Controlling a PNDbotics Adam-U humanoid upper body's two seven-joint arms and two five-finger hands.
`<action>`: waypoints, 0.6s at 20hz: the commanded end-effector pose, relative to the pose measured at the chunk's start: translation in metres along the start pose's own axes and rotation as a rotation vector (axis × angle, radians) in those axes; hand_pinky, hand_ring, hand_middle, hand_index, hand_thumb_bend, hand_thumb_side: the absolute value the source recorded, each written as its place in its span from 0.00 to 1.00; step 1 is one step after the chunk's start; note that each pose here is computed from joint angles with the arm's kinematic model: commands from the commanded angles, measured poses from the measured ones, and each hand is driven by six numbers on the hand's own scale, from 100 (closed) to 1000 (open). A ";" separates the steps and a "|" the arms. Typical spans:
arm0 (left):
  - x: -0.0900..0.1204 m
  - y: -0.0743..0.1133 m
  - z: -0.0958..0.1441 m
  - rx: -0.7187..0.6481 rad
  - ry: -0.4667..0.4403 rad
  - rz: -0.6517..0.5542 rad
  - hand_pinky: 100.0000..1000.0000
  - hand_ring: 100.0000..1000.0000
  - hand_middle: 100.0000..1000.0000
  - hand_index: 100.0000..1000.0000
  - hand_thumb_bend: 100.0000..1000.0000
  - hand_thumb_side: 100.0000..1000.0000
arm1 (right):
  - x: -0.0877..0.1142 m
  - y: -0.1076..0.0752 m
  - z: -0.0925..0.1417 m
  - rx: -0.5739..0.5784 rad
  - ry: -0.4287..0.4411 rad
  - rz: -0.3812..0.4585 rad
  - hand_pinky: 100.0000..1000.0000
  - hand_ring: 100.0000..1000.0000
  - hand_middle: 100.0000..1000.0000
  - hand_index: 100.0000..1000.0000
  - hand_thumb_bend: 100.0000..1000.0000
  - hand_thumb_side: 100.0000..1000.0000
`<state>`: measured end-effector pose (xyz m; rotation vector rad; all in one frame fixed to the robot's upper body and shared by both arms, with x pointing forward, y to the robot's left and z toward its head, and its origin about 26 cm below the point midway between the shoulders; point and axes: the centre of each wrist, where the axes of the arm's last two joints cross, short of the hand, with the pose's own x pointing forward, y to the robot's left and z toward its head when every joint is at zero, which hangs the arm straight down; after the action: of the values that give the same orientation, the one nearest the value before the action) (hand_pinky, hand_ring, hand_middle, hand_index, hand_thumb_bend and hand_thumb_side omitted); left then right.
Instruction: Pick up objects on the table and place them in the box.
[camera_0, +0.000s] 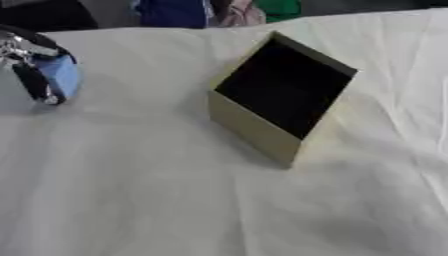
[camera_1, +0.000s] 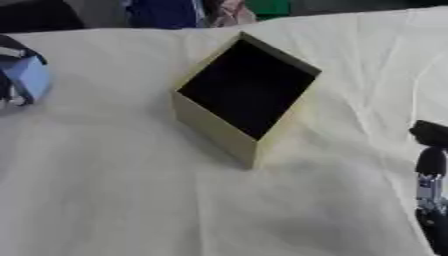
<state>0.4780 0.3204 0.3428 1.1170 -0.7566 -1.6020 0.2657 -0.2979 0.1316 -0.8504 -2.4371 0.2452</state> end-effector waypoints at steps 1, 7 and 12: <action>-0.005 0.019 0.017 0.069 0.025 -0.008 0.87 0.82 0.77 0.97 0.05 0.08 | 0.002 -0.006 -0.004 -0.005 -0.015 0.009 0.64 0.71 0.57 0.74 0.00 0.91; 0.001 0.031 0.029 0.140 -0.016 -0.020 0.86 0.80 0.75 0.95 0.00 0.07 | 0.000 -0.009 -0.004 -0.006 -0.012 0.002 0.64 0.70 0.58 0.74 0.00 0.91; 0.021 0.045 0.040 0.209 -0.097 -0.068 0.86 0.80 0.75 0.95 0.00 0.08 | -0.001 -0.012 -0.004 -0.003 -0.006 -0.003 0.64 0.70 0.58 0.74 0.00 0.90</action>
<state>0.4637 0.2911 0.3701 1.1841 -0.9229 -1.6641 0.2630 -0.3031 0.1294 -0.8363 -2.4213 0.2225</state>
